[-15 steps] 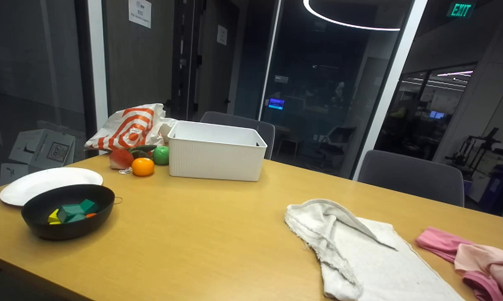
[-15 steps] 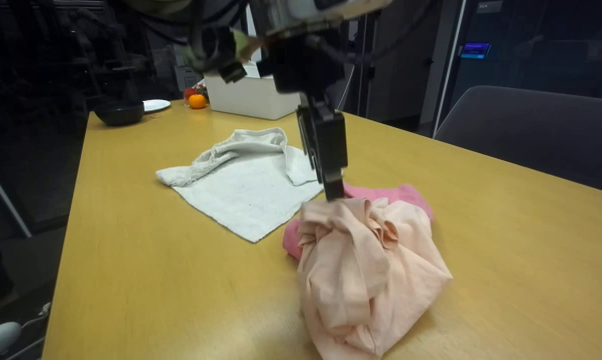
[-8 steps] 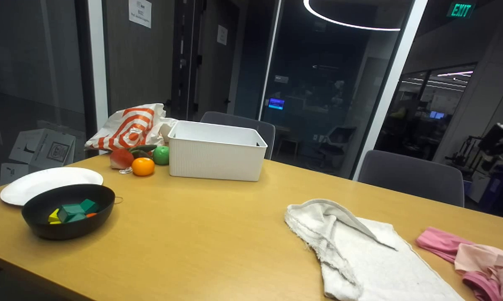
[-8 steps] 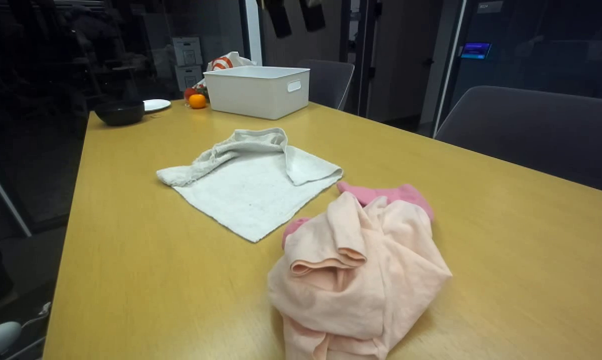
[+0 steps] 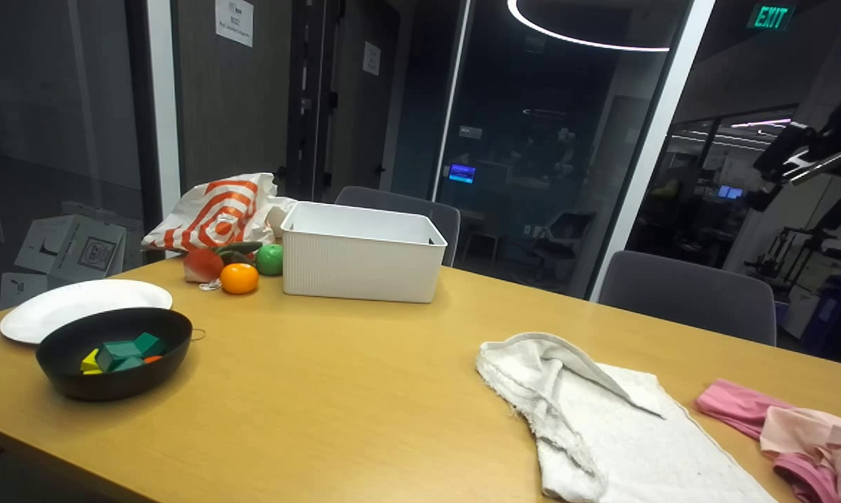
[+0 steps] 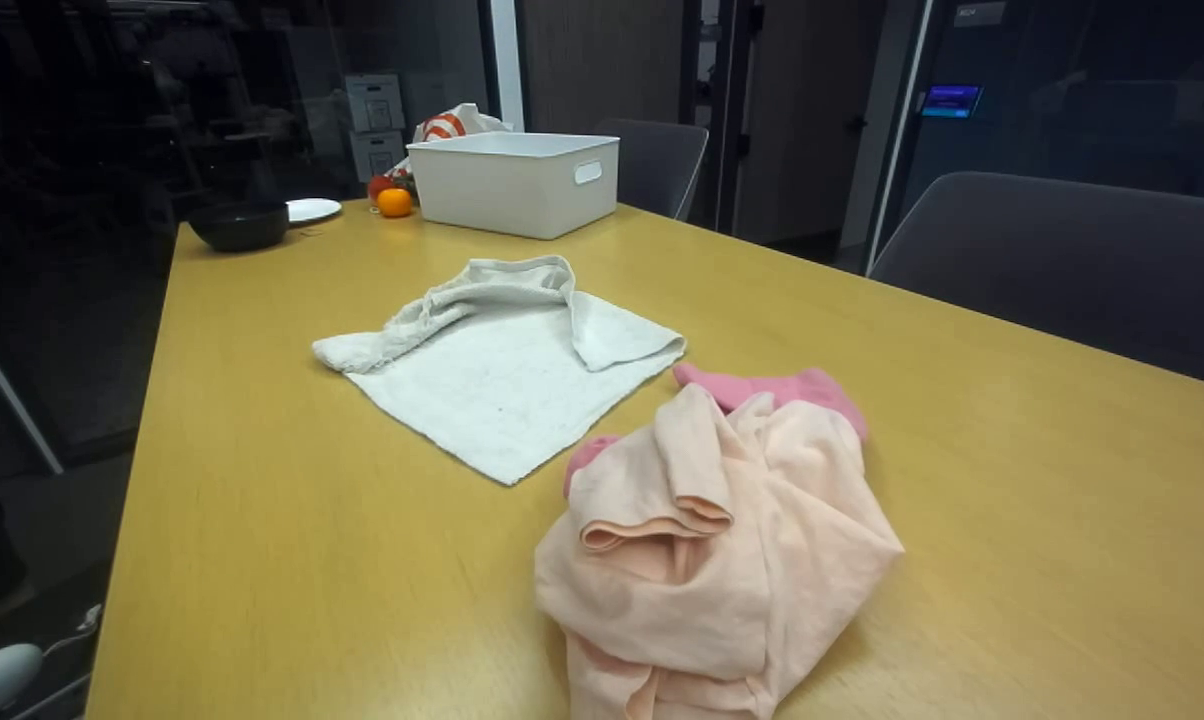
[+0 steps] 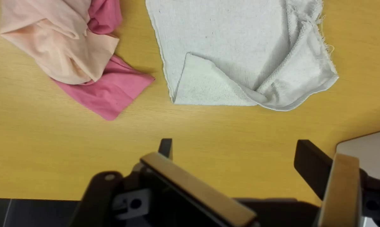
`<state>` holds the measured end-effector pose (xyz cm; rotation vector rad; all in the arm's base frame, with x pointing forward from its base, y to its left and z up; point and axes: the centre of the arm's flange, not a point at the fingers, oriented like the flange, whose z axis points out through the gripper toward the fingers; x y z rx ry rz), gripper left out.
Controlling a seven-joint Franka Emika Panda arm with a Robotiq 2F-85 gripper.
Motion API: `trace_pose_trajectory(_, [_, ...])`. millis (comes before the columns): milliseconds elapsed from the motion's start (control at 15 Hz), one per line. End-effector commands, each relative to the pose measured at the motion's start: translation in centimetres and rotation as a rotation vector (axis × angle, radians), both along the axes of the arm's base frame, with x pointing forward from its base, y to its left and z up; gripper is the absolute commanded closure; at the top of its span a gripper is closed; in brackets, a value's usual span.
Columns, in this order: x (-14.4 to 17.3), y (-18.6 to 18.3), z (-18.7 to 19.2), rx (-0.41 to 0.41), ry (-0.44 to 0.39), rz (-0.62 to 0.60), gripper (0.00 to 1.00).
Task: Separate the objects on the table
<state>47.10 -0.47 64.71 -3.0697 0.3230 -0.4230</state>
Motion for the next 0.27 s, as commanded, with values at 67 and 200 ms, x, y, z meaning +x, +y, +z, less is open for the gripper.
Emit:
trace_pose_trajectory(67, [0.20, -0.11, -0.23, 0.000, 0.007, 0.002, 0.00])
trace_pose_trajectory(200, [0.21, -0.09, -0.20, 0.000, 0.008, 0.004, 0.00])
